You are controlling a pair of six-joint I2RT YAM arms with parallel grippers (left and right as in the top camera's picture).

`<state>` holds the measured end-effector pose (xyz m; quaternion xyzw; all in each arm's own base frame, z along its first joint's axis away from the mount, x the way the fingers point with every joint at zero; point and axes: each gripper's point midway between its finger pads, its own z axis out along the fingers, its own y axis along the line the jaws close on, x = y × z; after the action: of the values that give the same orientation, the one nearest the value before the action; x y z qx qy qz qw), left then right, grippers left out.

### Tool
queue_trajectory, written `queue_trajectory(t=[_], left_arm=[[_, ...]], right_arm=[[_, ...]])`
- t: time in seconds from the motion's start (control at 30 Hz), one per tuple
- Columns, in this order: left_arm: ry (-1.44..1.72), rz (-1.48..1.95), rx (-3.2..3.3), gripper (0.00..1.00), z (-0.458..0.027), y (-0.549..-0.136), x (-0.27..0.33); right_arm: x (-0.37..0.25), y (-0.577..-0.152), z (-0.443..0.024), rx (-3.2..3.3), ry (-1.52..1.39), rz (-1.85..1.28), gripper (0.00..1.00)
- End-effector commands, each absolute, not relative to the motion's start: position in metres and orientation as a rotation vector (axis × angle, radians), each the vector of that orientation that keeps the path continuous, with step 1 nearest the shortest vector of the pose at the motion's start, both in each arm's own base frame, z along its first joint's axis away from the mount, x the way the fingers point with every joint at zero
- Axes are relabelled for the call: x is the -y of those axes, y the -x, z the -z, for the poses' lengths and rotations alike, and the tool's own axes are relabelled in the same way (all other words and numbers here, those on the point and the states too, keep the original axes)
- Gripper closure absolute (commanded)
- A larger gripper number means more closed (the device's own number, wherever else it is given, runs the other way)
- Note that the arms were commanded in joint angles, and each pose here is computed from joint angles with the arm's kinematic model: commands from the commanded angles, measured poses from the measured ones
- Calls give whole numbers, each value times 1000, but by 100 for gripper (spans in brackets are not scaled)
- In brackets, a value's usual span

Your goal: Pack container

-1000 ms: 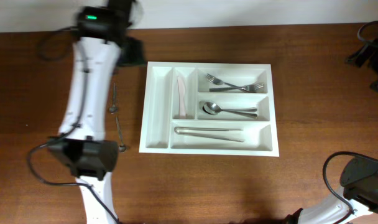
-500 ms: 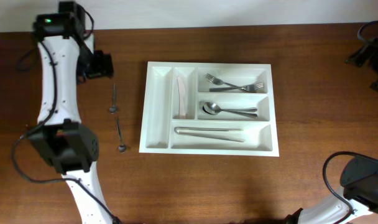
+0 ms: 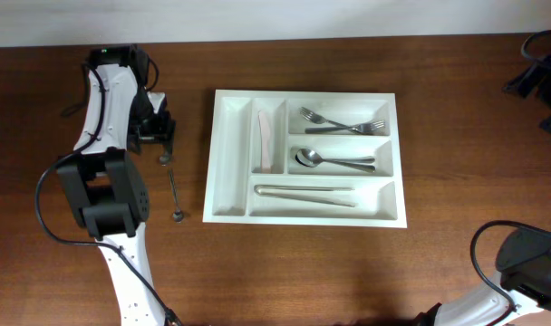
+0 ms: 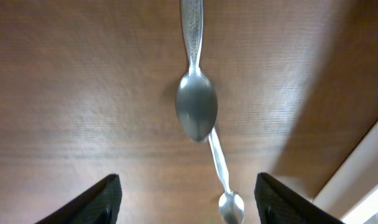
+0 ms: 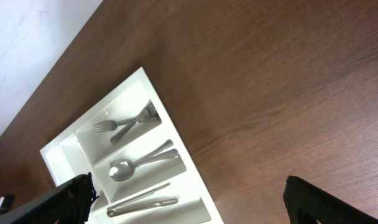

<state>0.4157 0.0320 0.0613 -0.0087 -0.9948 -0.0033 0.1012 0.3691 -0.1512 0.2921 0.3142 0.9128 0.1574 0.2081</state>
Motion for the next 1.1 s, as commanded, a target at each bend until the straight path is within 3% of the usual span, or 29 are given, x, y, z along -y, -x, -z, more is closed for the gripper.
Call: queue_trajectory(t=[0.0,0.07,0.37,0.43,0.53,1.07], left_arm=[[72,18,2907,38,-59,-410,-30],[113,115,2897,50,-60,-410,-33],[307,547,2888,51,-67,-427,-18],[330,774,2876,48,-76,-436,-21],[343,944,2839,34,-87,-439,-26],[326,801,2652,35,-38,-382,-23]], right_arm=[[150,-370,-290,-2543,-877,-462,1],[149,-370,-290,-2543,-877,-462,1],[149,-370,-290,-2543,-877,-462,1],[149,-370,-290,-2543,-877,-462,1],[149,-370,-290,-2543,-877,-462,1],[149,-370,-290,-2543,-877,-462,1]])
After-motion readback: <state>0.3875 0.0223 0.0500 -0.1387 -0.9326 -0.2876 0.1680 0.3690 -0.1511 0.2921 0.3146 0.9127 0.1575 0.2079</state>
